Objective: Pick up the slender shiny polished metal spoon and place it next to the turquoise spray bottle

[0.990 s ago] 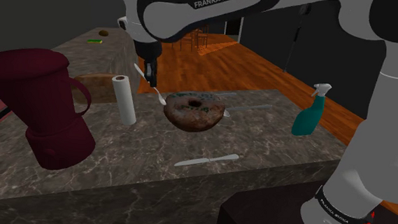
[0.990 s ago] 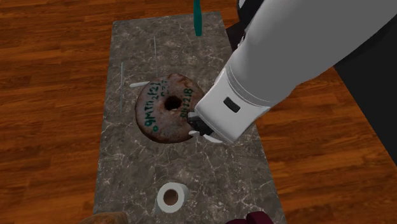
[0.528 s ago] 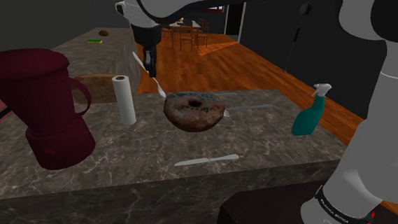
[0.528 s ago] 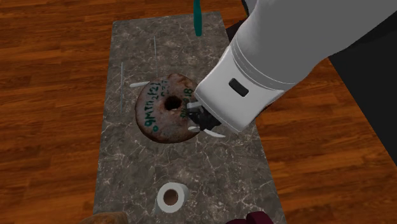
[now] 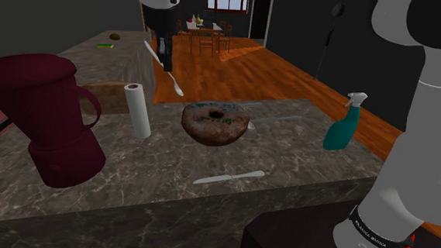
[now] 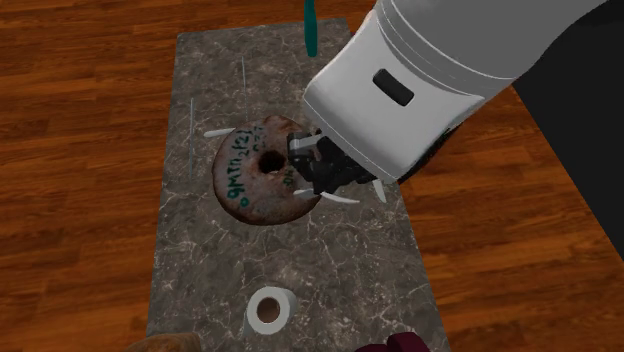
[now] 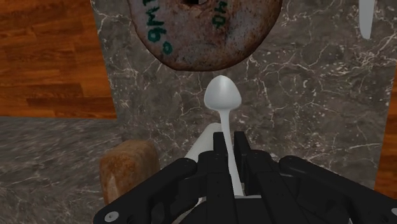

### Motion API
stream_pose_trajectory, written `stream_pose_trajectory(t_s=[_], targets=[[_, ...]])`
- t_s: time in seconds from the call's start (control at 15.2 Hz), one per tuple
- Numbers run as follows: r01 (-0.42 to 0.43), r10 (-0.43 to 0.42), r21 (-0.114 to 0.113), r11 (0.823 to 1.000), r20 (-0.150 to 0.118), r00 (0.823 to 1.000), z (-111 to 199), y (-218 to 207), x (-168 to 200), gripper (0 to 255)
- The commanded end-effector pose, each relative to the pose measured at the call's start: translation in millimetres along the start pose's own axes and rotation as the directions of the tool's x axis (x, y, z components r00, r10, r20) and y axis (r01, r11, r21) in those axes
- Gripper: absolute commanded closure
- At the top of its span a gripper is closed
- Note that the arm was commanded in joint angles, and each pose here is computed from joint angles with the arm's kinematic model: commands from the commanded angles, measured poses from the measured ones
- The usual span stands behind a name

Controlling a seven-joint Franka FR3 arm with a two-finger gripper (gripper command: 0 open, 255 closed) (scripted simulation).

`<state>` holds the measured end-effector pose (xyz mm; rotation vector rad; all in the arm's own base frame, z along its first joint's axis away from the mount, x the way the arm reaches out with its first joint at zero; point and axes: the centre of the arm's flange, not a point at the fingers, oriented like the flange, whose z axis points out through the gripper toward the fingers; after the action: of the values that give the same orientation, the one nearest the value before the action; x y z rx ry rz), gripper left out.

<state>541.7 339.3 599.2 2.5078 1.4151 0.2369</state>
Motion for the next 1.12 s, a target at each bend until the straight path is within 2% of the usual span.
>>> stream_pose_trajectory(t_s=[0.0,0.53,1.06], targets=[[0.000,0.000,0.000,1.000,0.000,1.000,-11,2,1,255],[0.000,0.000,0.000,1.000,0.000,1.000,-49,14,1,255],[0.000,0.000,0.000,1.000,0.000,1.000,-54,4,-104,255]])
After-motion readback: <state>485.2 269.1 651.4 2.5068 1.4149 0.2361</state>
